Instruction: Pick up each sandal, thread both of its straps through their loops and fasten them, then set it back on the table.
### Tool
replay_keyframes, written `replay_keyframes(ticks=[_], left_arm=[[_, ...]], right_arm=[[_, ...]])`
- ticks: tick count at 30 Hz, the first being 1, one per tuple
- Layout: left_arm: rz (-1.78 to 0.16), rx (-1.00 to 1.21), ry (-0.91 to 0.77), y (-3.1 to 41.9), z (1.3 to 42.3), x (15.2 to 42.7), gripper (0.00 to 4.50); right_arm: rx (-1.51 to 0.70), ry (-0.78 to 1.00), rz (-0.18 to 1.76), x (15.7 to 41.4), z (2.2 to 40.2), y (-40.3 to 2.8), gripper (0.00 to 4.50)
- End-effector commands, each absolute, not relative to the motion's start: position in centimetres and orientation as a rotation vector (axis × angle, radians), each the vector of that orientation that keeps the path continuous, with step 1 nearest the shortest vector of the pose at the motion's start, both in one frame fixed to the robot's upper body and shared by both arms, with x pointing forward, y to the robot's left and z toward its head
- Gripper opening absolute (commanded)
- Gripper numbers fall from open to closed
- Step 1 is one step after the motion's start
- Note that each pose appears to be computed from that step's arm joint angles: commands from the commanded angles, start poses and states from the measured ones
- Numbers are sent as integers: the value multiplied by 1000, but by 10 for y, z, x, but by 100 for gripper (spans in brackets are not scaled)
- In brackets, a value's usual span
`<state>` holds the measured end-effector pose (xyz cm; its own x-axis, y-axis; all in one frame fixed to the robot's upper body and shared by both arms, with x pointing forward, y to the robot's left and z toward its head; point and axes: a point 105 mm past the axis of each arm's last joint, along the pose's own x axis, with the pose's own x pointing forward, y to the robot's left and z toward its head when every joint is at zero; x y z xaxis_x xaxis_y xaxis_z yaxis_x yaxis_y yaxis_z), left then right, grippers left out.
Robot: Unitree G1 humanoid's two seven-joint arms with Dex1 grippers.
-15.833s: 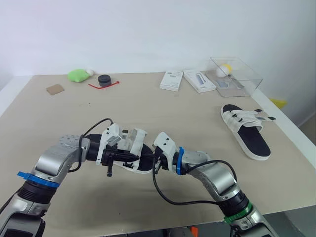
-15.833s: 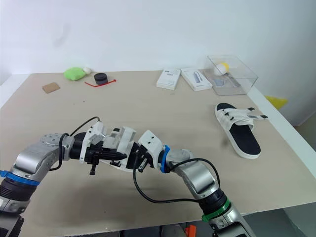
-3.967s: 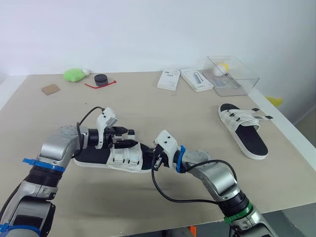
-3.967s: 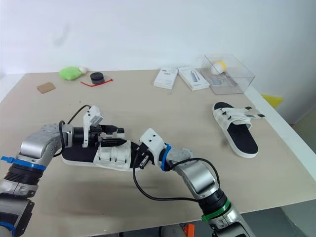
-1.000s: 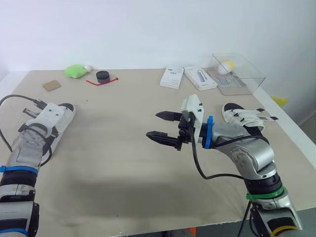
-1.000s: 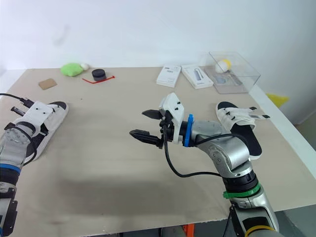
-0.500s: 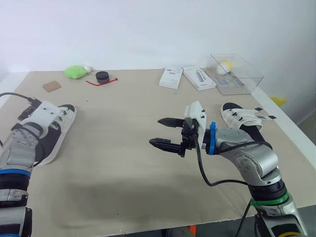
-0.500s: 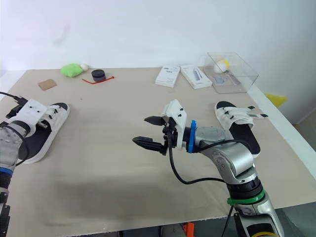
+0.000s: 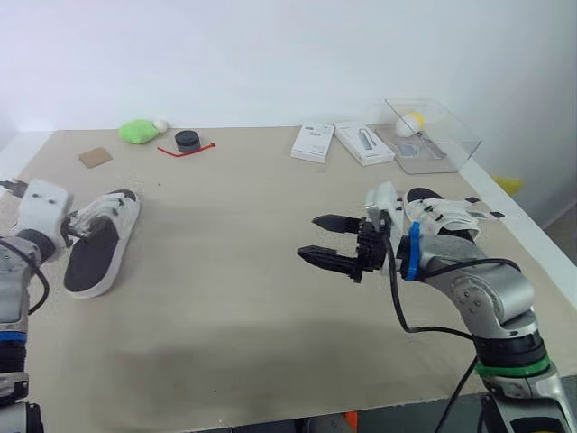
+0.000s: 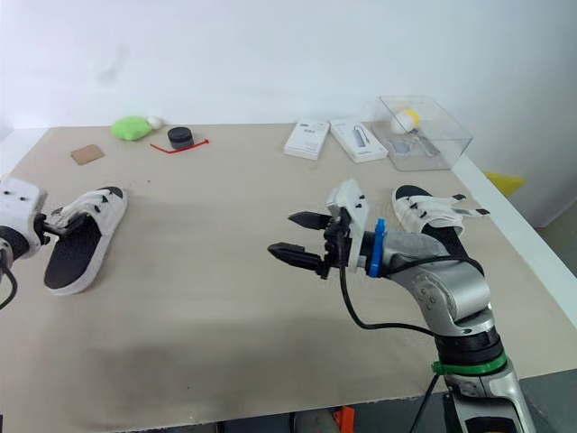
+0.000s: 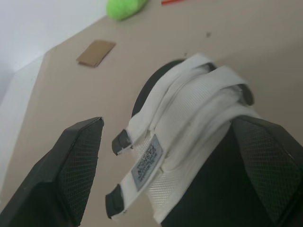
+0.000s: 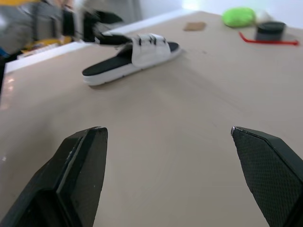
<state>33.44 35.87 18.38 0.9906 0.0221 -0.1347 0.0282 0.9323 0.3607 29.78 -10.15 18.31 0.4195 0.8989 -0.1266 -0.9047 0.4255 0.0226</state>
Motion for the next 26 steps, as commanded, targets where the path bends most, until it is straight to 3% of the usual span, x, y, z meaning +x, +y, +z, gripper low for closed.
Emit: replay_keyframes(ticks=[1,5,10,19,26], left_arm=[[-65,310,0,349,222,322,441],[-327,192,-77,296,228,313,441],[-679,180,11,217,191,301,441],[-829,242,140,186,133,291,441],[-815,210,129,189,129,293,441]], right_arm=[[-64,112,1057,302,190,-122,450],[-93,166,987,305,182,-140,450],[-142,223,913,310,167,-157,450],[-164,247,856,315,154,-167,450],[-160,252,845,318,150,-167,450]])
